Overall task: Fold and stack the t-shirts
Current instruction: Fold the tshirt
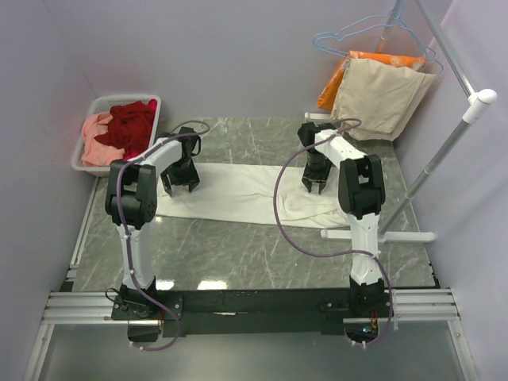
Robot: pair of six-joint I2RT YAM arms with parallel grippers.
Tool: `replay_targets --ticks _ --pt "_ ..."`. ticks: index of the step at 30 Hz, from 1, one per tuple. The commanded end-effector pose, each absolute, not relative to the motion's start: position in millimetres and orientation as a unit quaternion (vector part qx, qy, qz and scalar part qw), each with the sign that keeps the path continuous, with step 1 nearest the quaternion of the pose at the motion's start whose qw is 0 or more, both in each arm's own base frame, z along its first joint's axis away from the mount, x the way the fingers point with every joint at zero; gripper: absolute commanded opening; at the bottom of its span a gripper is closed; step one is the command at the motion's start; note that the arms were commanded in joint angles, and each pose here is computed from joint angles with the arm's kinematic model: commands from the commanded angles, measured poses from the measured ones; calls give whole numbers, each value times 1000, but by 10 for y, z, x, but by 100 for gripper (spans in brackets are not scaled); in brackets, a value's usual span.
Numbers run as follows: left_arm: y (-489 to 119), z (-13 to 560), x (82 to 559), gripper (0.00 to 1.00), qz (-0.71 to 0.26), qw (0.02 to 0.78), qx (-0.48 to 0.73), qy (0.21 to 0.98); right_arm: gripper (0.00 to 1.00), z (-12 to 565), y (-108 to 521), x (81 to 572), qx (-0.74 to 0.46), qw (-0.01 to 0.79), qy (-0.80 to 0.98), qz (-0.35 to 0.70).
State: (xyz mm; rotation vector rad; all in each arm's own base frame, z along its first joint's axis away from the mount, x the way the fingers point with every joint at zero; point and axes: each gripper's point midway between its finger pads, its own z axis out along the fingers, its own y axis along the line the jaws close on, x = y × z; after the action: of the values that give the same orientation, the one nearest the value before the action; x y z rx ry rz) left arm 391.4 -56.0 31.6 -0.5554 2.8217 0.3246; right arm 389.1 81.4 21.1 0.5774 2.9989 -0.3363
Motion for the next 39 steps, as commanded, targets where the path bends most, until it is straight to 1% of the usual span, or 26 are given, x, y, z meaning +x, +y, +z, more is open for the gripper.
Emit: replay_targets --ticks 1,9,13,16,20,24,28,33,36,37,39 --pt "-438 294 3736 73 153 89 -193 965 45 181 713 3961 191 19 973 -125" --pt "-404 305 3414 74 159 53 -188 968 44 144 709 4308 189 30 974 -118" --pt "-366 306 3200 74 178 34 -180 967 44 105 707 4434 190 37 975 -105" --pt "-422 333 3099 74 176 29 -166 970 44 109 745 4567 189 53 977 -85" --pt "-566 368 2891 73 178 10 -119 977 44 155 960 4842 181 87 979 -17" --pt "-794 405 2650 73 146 -13 -89 985 45 205 1096 5037 179 116 977 28" --pt "-1054 495 2453 74 85 -30 -76 993 45 296 1209 5209 177 142 971 77" --pt "-1229 738 2561 73 52 21 -52 997 45 543 1232 5481 177 200 957 115" --pt "-1336 1014 2805 73 36 89 -36 995 45 842 1191 5634 175 250 944 125" --pt "-1361 1122 2883 73 30 111 -33 993 45 1056 1171 5670 175 273 937 130" --pt "-1422 1364 3162 73 20 168 -35 985 44 1260 1111 5723 182 303 927 129"
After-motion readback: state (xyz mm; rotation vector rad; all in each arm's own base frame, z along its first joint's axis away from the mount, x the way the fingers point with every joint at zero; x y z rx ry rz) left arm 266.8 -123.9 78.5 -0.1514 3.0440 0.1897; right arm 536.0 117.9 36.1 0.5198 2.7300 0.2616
